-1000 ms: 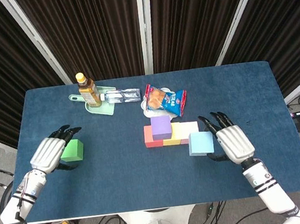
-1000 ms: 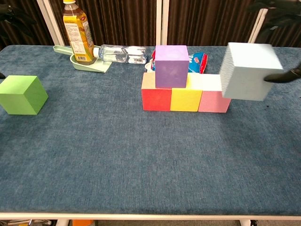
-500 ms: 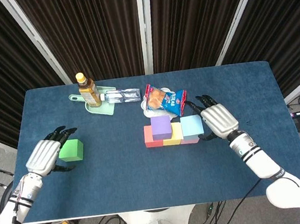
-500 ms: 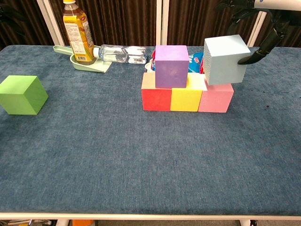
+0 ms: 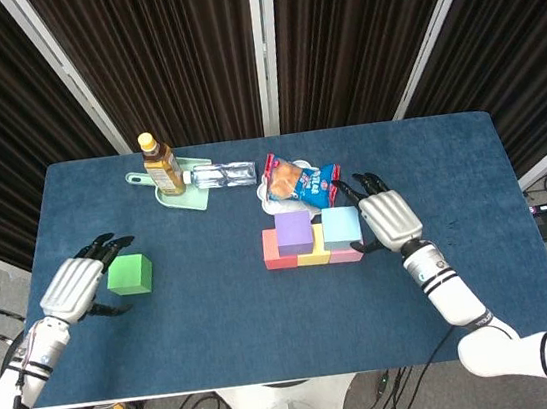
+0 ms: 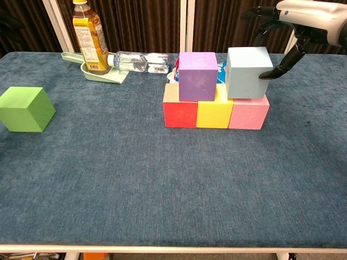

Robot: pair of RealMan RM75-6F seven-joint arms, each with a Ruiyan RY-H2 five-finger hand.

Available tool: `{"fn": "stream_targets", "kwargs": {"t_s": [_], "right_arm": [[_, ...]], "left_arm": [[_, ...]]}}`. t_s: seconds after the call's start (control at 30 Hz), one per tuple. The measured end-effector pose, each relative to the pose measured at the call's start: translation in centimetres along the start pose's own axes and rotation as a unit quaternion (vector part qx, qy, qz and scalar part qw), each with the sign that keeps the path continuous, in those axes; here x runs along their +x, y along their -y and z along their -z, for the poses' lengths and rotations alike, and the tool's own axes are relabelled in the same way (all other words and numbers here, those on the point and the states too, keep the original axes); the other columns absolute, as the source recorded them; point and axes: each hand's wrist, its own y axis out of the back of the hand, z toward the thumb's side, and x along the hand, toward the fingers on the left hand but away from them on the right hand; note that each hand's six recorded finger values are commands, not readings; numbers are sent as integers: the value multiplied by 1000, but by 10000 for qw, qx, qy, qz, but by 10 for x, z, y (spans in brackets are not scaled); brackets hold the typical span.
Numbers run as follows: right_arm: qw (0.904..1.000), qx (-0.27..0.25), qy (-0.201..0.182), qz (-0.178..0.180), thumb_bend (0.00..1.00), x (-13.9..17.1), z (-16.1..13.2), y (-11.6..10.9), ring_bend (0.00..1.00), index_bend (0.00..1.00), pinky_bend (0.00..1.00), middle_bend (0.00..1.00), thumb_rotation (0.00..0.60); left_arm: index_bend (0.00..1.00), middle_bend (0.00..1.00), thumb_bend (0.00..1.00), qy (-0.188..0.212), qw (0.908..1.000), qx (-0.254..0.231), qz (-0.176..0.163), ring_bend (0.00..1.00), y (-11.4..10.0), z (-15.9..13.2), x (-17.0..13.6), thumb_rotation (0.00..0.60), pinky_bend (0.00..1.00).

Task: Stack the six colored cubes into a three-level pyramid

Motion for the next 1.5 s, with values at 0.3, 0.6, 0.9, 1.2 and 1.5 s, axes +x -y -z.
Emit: {"fn": "stream_targets", "kwargs": {"t_s": [0.3, 0.6, 0.9, 1.2, 1.5], "right_arm": [[9997, -139, -152, -132, 171, -7, -6, 6, 27, 0, 0, 451, 600], [9994, -79, -273, -172, 172, -9, -5, 5, 28, 0, 0, 450, 600], [9994, 18, -310, -144, 171, -10, -7, 7, 28, 0, 0, 448, 600], [9995, -10, -288, -97, 171, -11, -7, 7, 27, 0, 0, 447, 600], [9996, -91, -244, -123, 172, -11, -6, 12, 28, 0, 0, 447, 600]], "left_arm": [[106, 154, 0, -5, 10000, 1, -39, 58, 0, 3, -3, 600, 206], [106, 154, 0, 15, 10000, 63, 18, 58, 3, 2, 0, 600, 206], [106, 154, 0, -5, 9998, 119, 137, 58, 11, 2, 1, 600, 205], [106, 154, 0, -7, 9998, 133, 169, 58, 13, 2, 0, 600, 206], [106, 154, 0, -23, 9997, 134, 181, 58, 12, 1, 2, 600, 206]]}}
